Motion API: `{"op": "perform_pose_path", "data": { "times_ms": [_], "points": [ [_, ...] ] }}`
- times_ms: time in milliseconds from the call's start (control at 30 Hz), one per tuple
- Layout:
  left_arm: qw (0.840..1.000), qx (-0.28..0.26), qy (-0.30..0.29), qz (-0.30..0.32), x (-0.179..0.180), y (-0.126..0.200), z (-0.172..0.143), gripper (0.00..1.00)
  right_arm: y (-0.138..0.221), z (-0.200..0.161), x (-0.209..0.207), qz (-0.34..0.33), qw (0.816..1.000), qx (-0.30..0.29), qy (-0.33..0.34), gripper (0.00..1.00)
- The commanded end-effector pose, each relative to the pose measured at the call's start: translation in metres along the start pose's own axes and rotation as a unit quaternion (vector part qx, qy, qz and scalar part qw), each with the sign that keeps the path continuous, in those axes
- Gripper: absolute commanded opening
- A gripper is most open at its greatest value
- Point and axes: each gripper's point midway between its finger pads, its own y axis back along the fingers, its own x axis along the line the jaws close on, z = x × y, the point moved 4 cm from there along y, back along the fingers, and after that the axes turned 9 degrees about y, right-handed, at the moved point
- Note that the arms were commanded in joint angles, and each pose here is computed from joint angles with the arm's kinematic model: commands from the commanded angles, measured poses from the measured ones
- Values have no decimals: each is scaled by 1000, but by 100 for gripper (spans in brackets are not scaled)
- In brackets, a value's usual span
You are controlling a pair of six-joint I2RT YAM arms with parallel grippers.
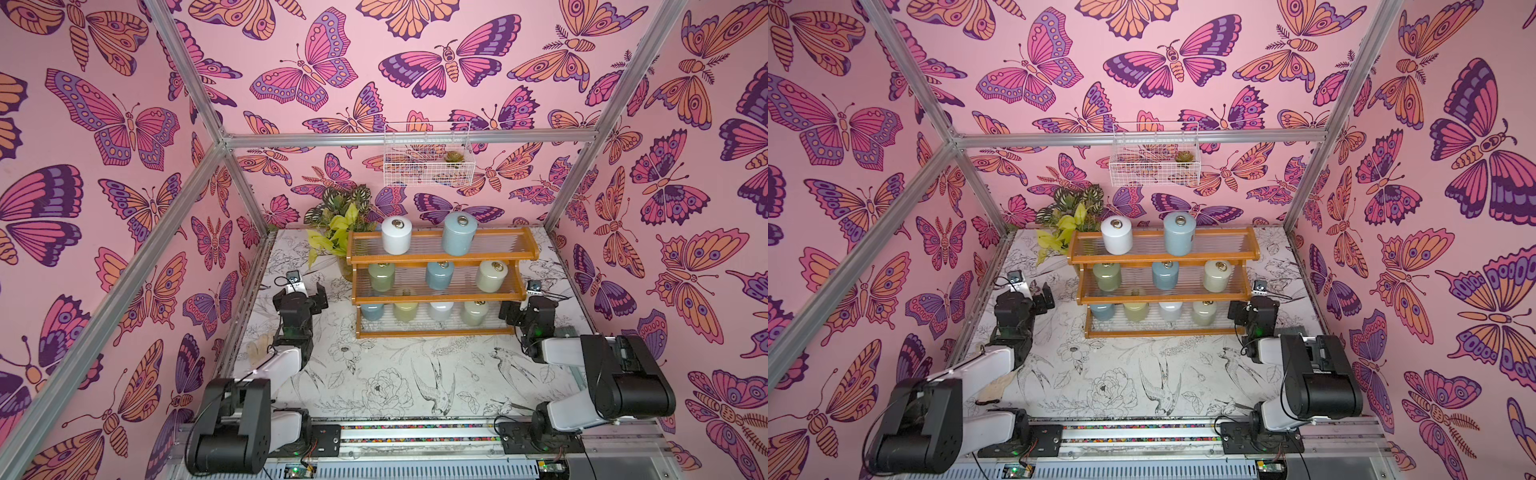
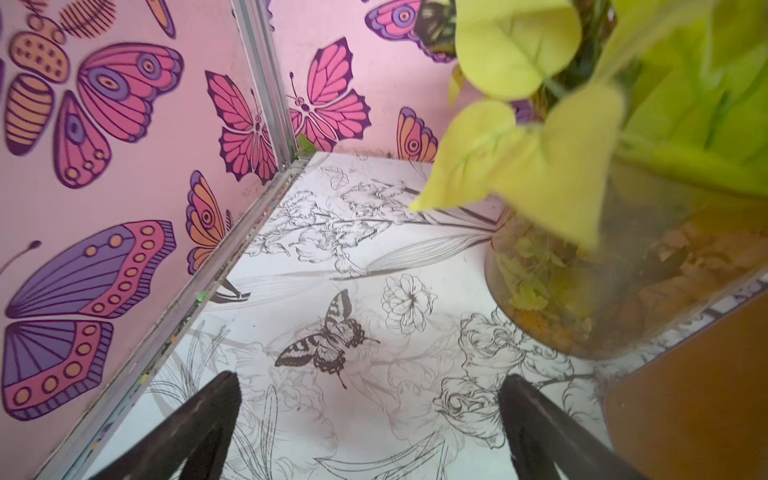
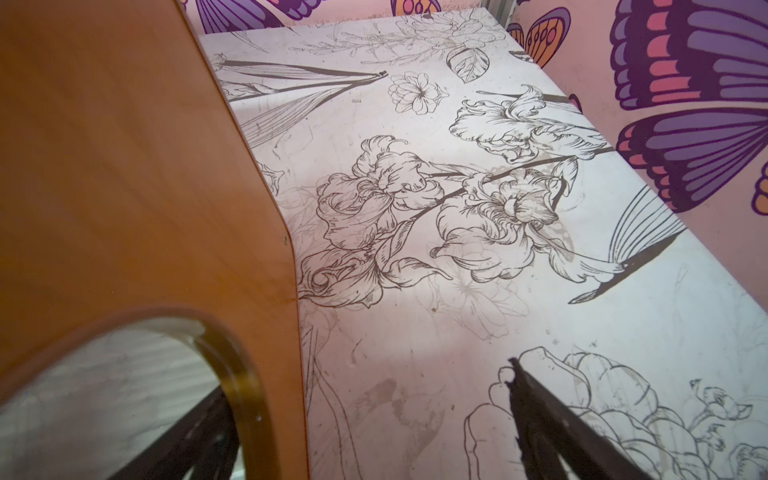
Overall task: Remove the tea canisters from the shelf
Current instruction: Adjust the shelf at the center of the board.
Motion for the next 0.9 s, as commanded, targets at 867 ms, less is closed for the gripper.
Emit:
{"op": "perform_pose_path", "data": {
  "times_ms": [867],
  "points": [
    [997, 16, 68, -37, -18, 35, 63, 100, 34, 55, 11, 50, 998, -5, 38, 99]
  ]
}}
